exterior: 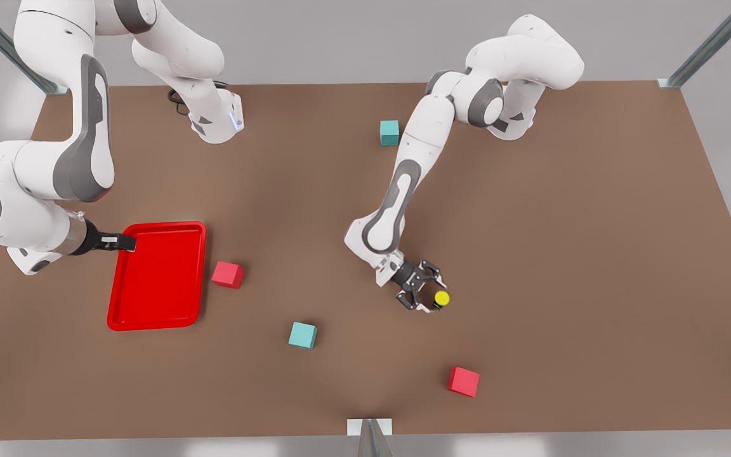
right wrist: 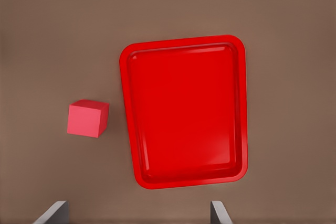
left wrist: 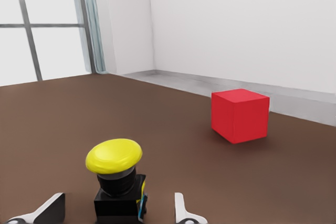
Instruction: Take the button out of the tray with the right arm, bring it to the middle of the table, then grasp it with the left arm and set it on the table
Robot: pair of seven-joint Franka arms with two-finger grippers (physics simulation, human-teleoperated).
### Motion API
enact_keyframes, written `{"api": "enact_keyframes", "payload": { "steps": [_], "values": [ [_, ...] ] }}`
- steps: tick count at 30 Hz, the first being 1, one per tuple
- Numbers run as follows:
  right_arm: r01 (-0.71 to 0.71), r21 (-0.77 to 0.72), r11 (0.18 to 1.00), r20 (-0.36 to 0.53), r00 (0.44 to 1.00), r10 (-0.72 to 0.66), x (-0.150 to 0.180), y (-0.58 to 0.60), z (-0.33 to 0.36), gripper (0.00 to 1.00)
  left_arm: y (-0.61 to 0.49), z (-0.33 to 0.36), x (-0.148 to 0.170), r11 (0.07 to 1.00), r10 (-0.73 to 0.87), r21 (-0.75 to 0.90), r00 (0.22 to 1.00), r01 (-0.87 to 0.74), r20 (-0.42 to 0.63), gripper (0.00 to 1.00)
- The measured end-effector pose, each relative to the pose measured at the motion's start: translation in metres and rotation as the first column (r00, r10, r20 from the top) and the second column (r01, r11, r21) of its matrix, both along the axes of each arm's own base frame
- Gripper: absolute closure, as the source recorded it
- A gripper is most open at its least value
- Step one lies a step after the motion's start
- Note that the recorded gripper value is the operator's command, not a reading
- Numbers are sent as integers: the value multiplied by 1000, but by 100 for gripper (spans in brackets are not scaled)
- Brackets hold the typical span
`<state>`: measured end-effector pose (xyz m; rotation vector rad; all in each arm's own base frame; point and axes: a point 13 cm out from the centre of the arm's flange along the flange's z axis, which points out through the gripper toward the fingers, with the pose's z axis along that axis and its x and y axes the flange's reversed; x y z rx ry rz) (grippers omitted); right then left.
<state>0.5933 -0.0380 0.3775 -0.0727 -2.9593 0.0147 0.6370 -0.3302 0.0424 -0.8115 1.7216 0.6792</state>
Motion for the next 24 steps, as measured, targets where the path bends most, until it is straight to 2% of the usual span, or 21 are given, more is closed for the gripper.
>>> {"api": "enact_keyframes", "payload": {
  "steps": [9, 14, 17, 20, 24],
  "values": [
    [3, 0, 1000, -4, 1000, -3, -1, -1, -2, 0, -14, 64, -16, 999, 40, -30, 999, -40, -1, 0],
    [4, 1, 1000, -9, 1000, -4, -2, -2, -4, 0, -68, 156, -69, 977, 39, -205, 995, -58, -95, 0],
    [6, 2, 1000, -17, 1000, -6, -2, -3, -8, 0, -82, 208, -93, 941, 54, -320, 982, -111, -180, 0],
    [5, 2, 1000, -18, 1000, -5, -2, -3, -9, 0, -64, 254, -97, 887, 89, -402, 940, -225, -329, 0],
    [3, 2, 1000, -18, 1000, -3, -2, -2, -9, 0, 63, 328, -44, 734, 108, -503, 810, -456, -577, 0]
  ]
}}
